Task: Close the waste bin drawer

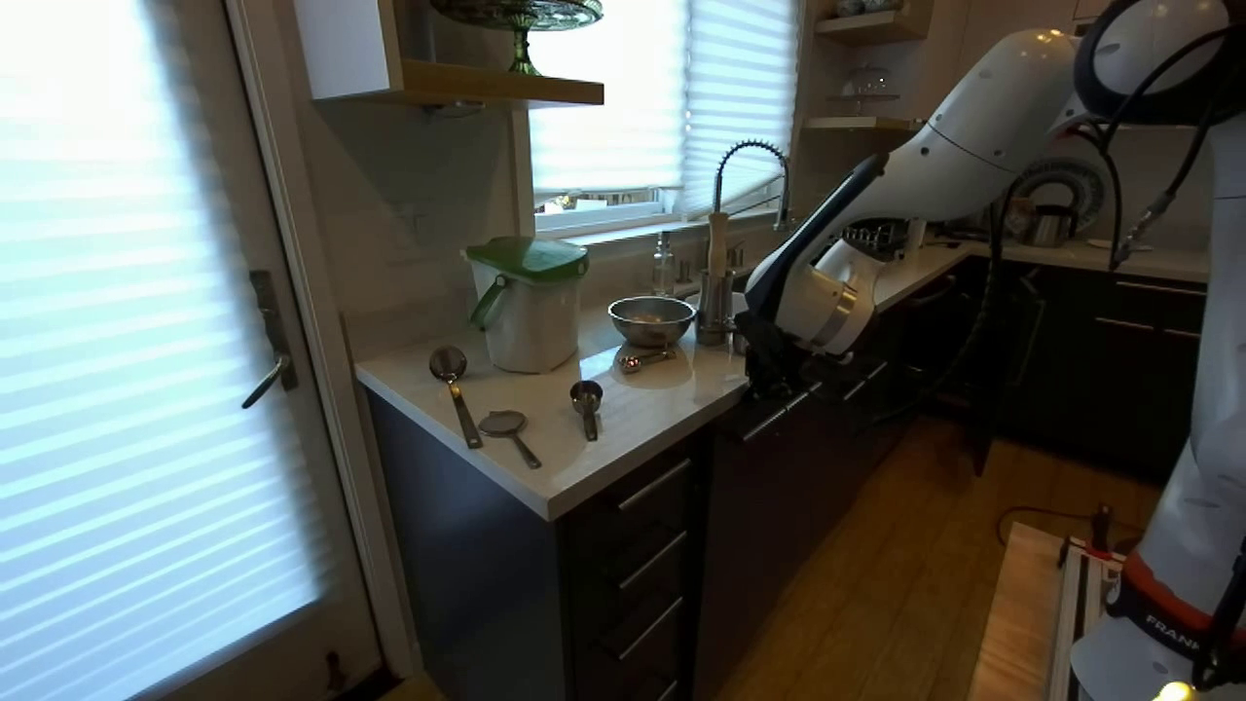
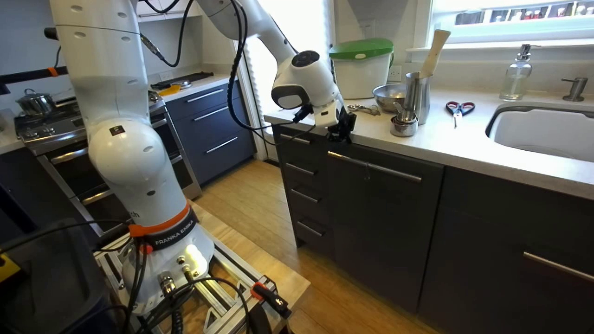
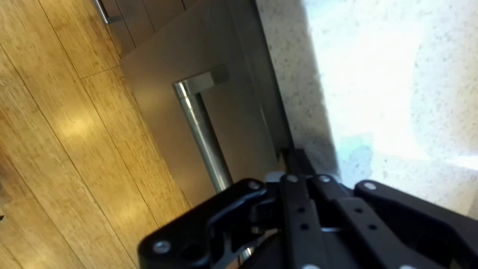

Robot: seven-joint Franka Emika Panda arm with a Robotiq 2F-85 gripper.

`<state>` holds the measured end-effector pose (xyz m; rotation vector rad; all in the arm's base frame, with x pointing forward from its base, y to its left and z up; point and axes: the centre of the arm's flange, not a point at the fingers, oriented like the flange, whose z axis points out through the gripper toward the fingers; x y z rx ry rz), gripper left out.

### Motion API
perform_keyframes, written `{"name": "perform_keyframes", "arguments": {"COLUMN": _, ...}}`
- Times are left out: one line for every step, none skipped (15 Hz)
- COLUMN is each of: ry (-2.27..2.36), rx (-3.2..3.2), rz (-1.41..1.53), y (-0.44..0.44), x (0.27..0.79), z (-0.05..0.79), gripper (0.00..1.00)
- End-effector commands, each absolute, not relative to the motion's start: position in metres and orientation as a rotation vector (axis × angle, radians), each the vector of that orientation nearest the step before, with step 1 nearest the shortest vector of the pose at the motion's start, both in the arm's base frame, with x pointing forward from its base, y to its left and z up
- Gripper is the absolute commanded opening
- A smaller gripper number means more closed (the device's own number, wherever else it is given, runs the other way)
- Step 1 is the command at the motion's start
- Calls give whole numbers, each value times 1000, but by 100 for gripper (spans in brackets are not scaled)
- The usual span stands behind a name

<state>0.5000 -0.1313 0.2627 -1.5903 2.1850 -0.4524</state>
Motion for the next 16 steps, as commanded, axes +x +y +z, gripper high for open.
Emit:
{"name": "perform_keyframes", "arguments": {"ry": 2155, "rx": -1612, "rz": -428, "y": -159, "x": 469, "z": 265, "gripper": 0}}
{"name": "perform_keyframes", "arguments": {"ry": 2162, "rx": -1625, "rz": -426, "y": -165, "x": 463, "z": 267, "gripper": 0}}
{"name": "perform_keyframes", "arguments": {"ry": 2158, "rx": -1636, "rz": -417, "y": -171, "x": 456, "z": 269, "gripper": 0}}
{"name": "perform_keyframes", "arguments": {"ry": 2159, "rx": -1652, "rz": -402, "y": -175, "x": 451, "z": 270, "gripper": 0}}
{"name": "perform_keyframes", "arguments": {"ry": 2151, "rx": -1663, "rz": -378, "y": -178, "x": 447, "z": 268, "gripper": 0}}
{"name": "perform_keyframes", "arguments": {"ry": 2135, "rx": -1697, "rz": -354, "y": -179, "x": 445, "z": 265, "gripper": 0}}
{"name": "perform_keyframes", "arguments": {"ry": 2111, "rx": -1734, "rz": -327, "y": -177, "x": 444, "z": 263, "gripper": 0}}
{"name": "perform_keyframes", "arguments": {"ry": 2069, "rx": -1785, "rz": -307, "y": -175, "x": 441, "z": 264, "gripper": 0}}
{"name": "perform_keyframes", "arguments": {"ry": 2036, "rx": -1828, "rz": -297, "y": -173, "x": 437, "z": 265, "gripper": 0}}
{"name": "perform_keyframes", "arguments": {"ry": 2001, "rx": -1866, "rz": -304, "y": -173, "x": 432, "z": 268, "gripper": 0}}
{"name": "perform_keyframes", "arguments": {"ry": 1970, "rx": -1961, "rz": -321, "y": -176, "x": 422, "z": 276, "gripper": 0}}
{"name": "perform_keyframes", "arguments": {"ry": 1920, "rx": -2008, "rz": -339, "y": -178, "x": 413, "z": 284, "gripper": 0}}
{"name": "perform_keyframes", "arguments": {"ry": 1867, "rx": -2081, "rz": -364, "y": -184, "x": 401, "z": 294, "gripper": 26}}
{"name": "perform_keyframes", "arguments": {"ry": 1823, "rx": -2145, "rz": -373, "y": -192, "x": 386, "z": 304, "gripper": 28}}
{"name": "perform_keyframes", "arguments": {"ry": 1755, "rx": -2181, "rz": -427, "y": -197, "x": 374, "z": 314, "gripper": 34}}
{"name": "perform_keyframes", "arguments": {"ry": 1705, "rx": -2221, "rz": -465, "y": -201, "x": 359, "z": 326, "gripper": 40}}
